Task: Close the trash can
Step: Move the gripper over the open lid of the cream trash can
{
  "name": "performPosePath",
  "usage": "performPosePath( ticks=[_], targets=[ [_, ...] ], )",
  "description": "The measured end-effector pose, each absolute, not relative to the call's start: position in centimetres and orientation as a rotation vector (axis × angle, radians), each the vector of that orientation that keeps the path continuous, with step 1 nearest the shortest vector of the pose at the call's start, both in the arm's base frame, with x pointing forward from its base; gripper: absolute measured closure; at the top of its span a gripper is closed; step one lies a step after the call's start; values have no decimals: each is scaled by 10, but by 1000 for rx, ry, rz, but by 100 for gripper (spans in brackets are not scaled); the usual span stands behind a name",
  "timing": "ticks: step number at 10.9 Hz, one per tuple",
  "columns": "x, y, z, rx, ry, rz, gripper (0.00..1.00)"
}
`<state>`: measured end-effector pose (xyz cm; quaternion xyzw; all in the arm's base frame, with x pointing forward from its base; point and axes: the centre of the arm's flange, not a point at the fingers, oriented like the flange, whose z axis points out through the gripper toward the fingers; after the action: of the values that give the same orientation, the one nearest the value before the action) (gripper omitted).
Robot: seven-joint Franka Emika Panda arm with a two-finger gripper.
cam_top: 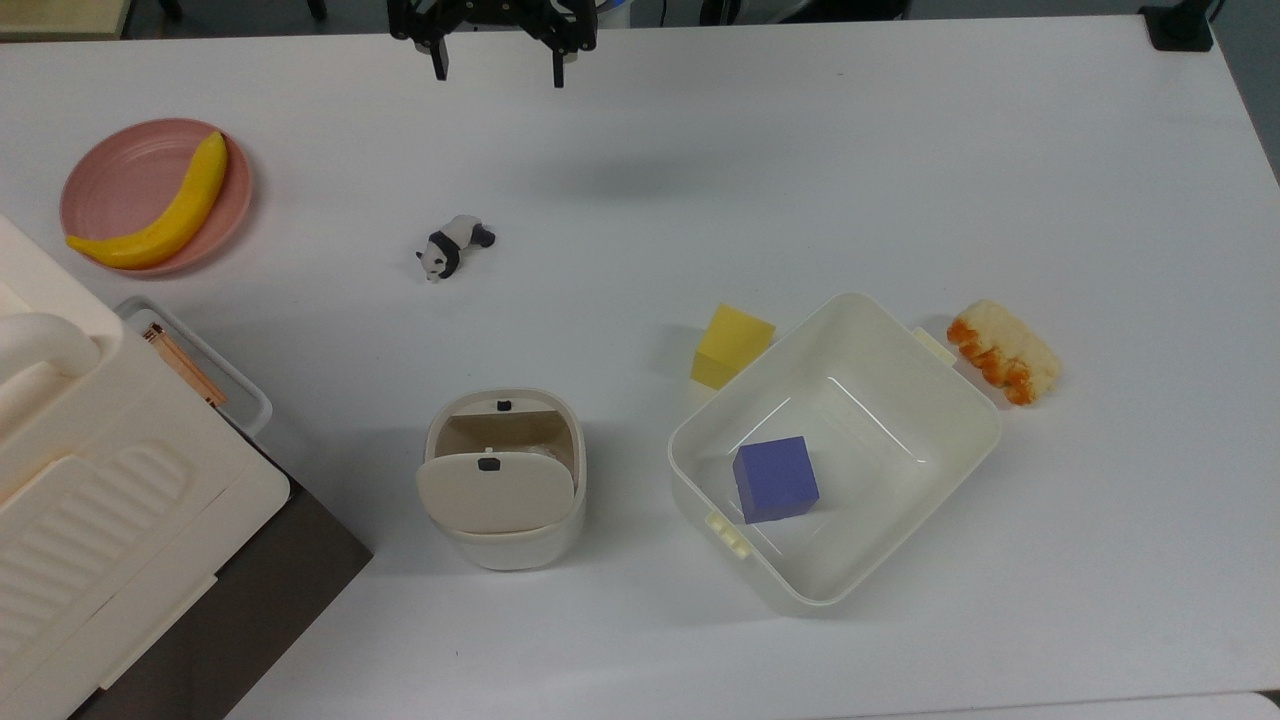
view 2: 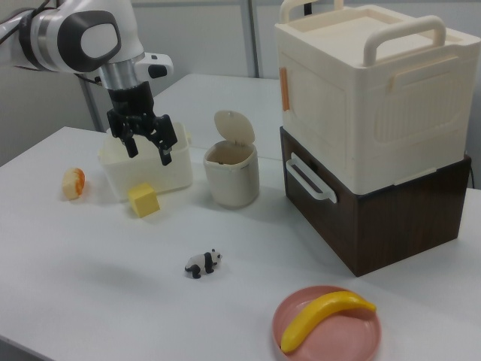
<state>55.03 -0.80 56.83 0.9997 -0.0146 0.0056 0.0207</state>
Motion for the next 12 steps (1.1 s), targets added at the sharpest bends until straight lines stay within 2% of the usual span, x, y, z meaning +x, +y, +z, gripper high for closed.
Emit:
performPosePath(
  ticks=[3, 5, 6, 7, 10, 11, 12],
  targets=[
    [551, -8, 568, 3100, -45, 16, 0],
    [551, -8, 567, 3100, -45, 14, 10],
    [551, -8, 567, 3100, -45, 14, 19],
    [551, -8, 567, 3100, -45, 14, 34],
    [550, -8, 574, 3099, -43, 10, 85],
    [550, -8, 577, 3099, -42, 14, 98],
    [551, -8, 579, 3099, -42, 21, 99]
  ],
)
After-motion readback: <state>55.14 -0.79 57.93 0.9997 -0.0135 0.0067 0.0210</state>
